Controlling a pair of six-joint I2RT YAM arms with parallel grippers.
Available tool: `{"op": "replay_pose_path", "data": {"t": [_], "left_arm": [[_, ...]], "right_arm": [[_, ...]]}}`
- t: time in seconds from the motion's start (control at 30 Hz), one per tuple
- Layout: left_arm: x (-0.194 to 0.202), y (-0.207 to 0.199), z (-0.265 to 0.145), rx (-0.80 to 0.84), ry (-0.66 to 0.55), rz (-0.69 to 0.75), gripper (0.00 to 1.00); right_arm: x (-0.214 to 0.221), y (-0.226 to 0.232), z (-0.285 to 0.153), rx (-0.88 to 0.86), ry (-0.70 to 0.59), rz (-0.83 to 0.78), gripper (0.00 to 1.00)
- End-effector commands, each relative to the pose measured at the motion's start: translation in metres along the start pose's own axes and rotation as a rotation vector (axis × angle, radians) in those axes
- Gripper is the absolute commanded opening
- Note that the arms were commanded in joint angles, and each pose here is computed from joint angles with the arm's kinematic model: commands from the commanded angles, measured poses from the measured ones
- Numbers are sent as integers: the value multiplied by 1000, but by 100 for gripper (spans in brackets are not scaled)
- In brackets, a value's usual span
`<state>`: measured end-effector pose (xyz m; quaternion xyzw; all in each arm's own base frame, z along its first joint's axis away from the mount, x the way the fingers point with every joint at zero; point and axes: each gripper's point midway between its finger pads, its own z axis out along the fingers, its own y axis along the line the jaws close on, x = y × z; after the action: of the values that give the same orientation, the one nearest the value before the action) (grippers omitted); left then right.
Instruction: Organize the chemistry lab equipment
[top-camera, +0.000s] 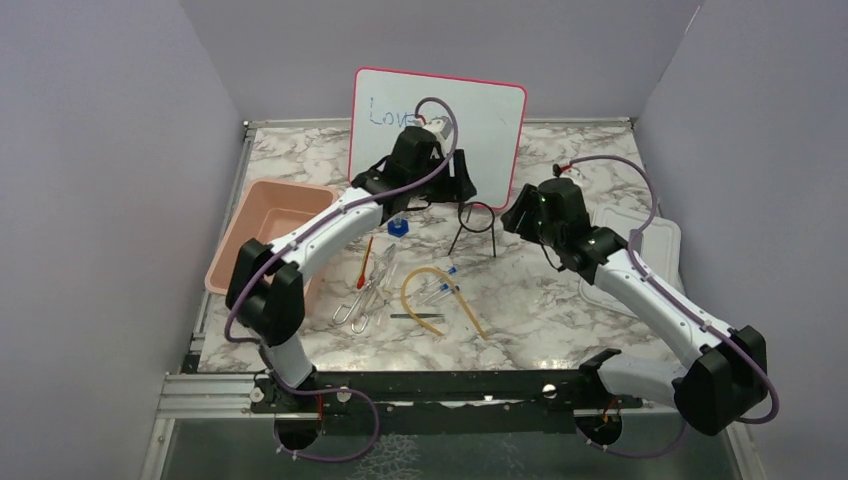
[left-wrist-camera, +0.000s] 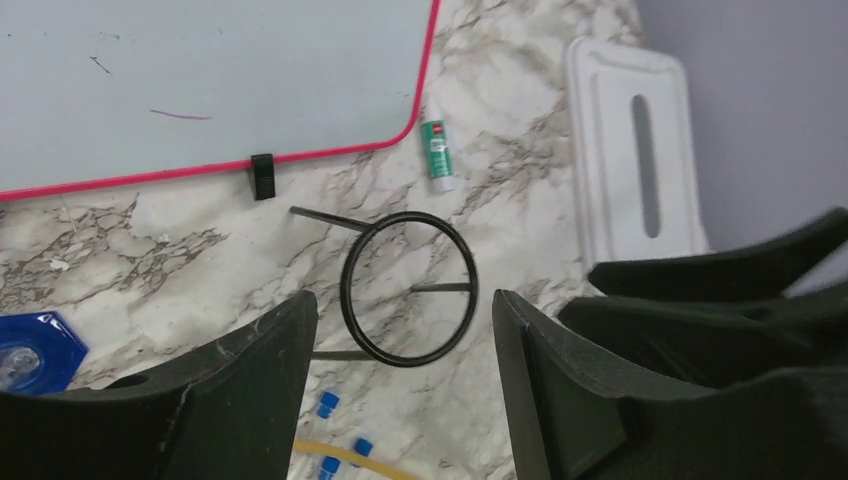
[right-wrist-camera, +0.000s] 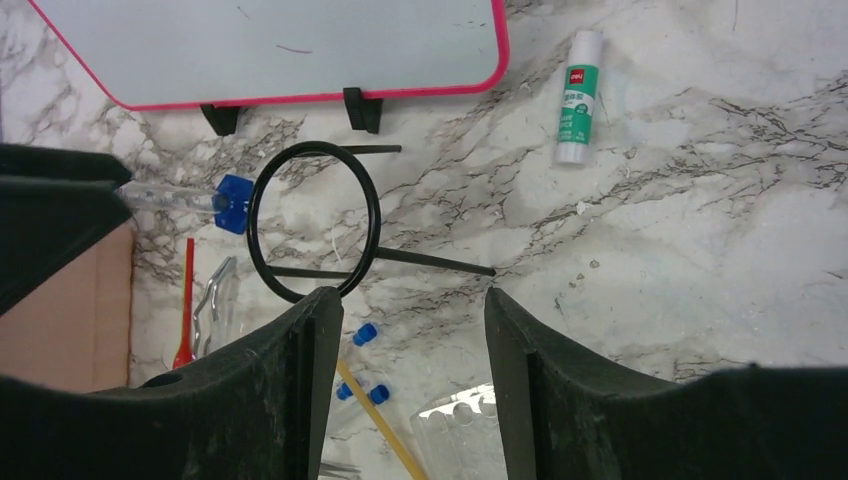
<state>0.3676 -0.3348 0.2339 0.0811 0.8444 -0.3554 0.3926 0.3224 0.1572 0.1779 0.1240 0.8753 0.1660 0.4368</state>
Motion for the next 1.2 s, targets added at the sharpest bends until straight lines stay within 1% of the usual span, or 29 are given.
{"op": "replay_pose_path", "data": {"t": [0.0,0.1,0.17,0.27,0.37,0.43,0.5,0.57,0.73,0.8,0.93,1.0,1.1,1.17], "left_arm": [[37,26,19,-88,237,107,66],[49,25,29,-63,303,124,64],[53,25,39,-67,322,175,61],[58,27,53,-42,343,317,54],[51,31,62,-52,327,491,51],[44,38,67,-79,315,586,50],[41,39,73,-64,316,659,49],[46,37,79,-23,333,712,48],[57,27,85,105,365,823,42],[58,26,85,130,372,865,40],[55,20,87,178,360,924,32],[54,18,86,191,360,940,23],[49,11,82,211,346,953,2],[40,4,75,221,328,961,0]], "right_arm": [[-3,-11,-8,30,-51,43,60],[13,-15,-7,13,-21,54,60],[24,-17,-6,-3,-2,62,60],[36,-19,-7,-19,30,62,60],[44,-22,-9,-21,50,54,60],[46,-25,-11,-20,53,49,60],[46,-26,-12,-18,48,43,60],[46,-28,-13,-16,44,39,60],[47,-29,-13,-10,48,32,60],[46,-29,-15,-10,49,30,60],[45,-30,-18,-8,41,33,60],[42,-30,-20,-4,33,35,60],[39,-32,-24,-1,23,36,61],[37,-31,-26,-3,12,39,60]]}}
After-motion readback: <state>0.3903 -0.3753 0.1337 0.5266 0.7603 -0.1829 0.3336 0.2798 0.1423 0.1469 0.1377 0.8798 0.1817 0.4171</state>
